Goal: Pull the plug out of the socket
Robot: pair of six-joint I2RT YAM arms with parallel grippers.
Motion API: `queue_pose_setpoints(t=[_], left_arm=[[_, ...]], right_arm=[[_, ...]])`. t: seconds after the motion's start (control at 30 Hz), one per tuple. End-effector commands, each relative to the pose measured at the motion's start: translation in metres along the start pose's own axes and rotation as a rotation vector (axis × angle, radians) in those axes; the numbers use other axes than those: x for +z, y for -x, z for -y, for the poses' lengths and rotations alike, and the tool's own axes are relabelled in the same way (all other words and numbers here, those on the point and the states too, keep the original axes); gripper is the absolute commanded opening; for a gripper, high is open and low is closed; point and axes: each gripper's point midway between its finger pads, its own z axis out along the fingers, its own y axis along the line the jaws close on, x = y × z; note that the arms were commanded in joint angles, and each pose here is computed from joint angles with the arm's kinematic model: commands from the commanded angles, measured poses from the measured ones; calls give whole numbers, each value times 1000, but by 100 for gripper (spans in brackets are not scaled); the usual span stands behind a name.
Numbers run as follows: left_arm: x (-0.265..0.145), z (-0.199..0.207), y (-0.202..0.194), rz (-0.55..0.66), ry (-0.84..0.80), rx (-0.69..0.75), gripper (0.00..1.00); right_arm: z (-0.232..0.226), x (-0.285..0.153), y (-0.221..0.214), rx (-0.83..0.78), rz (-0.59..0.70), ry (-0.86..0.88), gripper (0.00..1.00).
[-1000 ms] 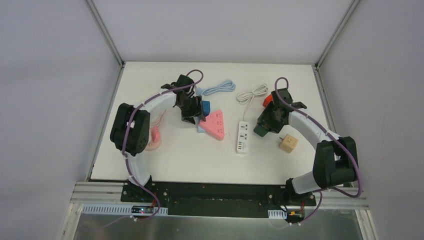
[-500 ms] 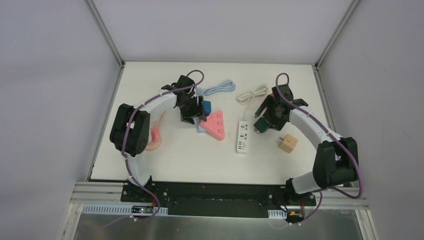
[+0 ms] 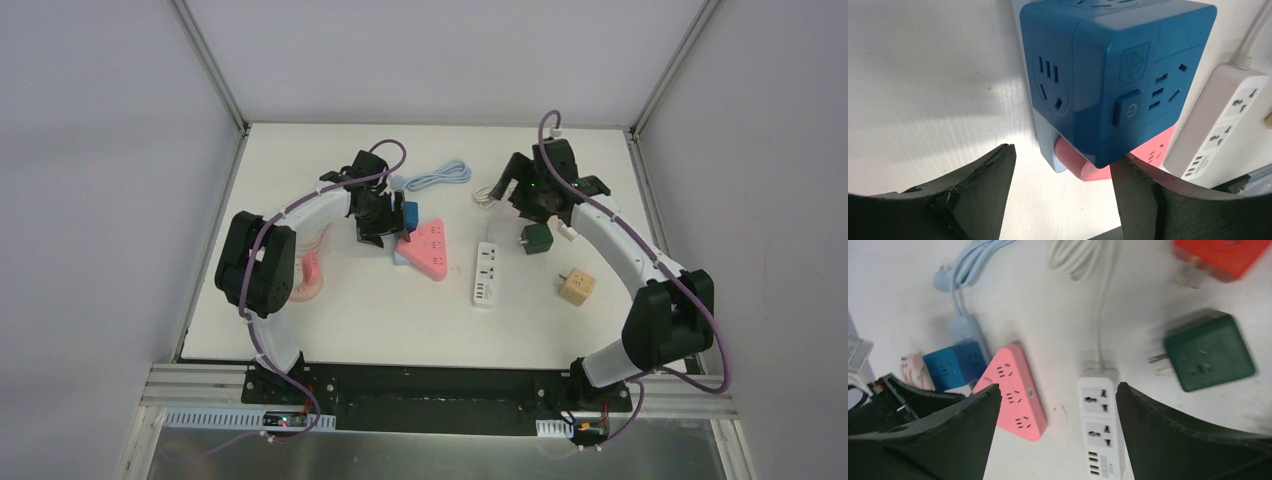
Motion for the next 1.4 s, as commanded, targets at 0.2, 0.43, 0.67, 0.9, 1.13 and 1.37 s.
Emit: queue_pose_setpoints(t=[0.2,0.43,0.67,0.9,1.13,1.37], left_arm=[[-24,2,17,125,-22,6,72],[-35,1,21,142,-67,-28,72],[-33,-6,18,117,-99,-96,62],[-22,0,14,71,-185,-170,52],[-2,3,10,33,-226,-224,43],[17,-4,12,30,-204,-229,33]], right_arm=[[-135,33,-46,-190,-137,324,88],[-176,54,-81,-267,-208,384,88],[-190,65,-102,-314,-254,404,88],[-193,82,-117,-359,-262,359,89],[-191,99,-119,-371,-250,310,83],[-186,107,-119,-353,-245,263,59]])
